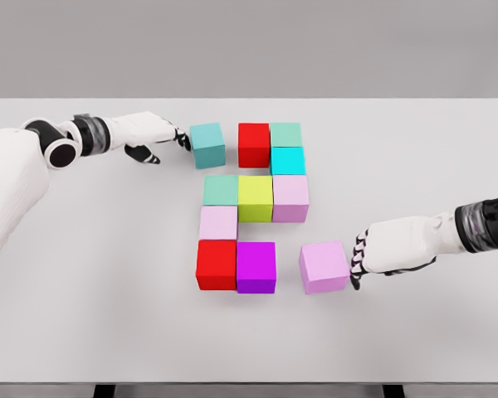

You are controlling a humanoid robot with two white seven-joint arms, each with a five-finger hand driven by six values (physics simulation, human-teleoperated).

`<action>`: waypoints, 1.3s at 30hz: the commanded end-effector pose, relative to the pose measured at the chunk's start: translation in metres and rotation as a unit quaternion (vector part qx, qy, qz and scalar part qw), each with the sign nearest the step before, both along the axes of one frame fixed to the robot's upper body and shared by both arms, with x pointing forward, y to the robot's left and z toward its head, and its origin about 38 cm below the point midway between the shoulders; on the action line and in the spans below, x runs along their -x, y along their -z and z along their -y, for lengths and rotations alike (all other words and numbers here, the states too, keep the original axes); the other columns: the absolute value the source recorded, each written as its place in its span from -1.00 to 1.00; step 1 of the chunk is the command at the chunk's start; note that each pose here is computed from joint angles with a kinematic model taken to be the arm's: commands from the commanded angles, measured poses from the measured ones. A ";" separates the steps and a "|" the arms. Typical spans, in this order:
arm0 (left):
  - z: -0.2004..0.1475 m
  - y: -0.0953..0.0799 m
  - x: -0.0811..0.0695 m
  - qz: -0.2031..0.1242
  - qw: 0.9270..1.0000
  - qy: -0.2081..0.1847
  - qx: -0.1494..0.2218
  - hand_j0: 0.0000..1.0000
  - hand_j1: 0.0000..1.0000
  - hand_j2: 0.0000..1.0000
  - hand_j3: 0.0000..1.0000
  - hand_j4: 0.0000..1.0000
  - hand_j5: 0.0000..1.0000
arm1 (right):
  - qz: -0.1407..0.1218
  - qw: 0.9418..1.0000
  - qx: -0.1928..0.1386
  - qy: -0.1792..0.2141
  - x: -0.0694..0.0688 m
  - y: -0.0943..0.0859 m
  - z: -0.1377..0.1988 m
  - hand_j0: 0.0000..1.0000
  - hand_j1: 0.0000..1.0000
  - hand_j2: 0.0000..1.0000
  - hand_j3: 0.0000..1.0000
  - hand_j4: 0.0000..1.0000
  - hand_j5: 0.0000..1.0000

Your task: Assemble the squares on the desktop into the number 2

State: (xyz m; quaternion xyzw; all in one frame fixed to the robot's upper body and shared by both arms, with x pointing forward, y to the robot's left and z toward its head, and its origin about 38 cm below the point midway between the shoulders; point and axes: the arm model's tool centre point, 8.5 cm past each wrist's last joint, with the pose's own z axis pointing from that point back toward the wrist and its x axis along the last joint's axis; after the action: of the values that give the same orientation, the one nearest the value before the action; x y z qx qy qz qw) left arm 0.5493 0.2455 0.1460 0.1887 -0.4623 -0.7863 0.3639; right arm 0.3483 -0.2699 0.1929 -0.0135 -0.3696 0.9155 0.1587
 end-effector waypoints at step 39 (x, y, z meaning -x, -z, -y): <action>0.008 -0.010 -0.008 0.005 1.000 -0.006 0.014 0.49 0.49 0.49 0.49 0.49 0.49 | 0.012 1.000 0.005 0.001 -0.004 -0.002 0.000 -0.09 -0.09 -0.09 -0.09 -0.09 -0.09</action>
State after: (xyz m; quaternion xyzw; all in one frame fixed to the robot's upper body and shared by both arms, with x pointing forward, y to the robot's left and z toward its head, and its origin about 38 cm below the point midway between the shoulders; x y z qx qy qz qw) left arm 0.5570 0.2383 0.1548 0.1908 -0.4701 -0.7795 0.3674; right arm 0.3518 -0.2707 0.1949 -0.0259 -0.3653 0.9178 0.1532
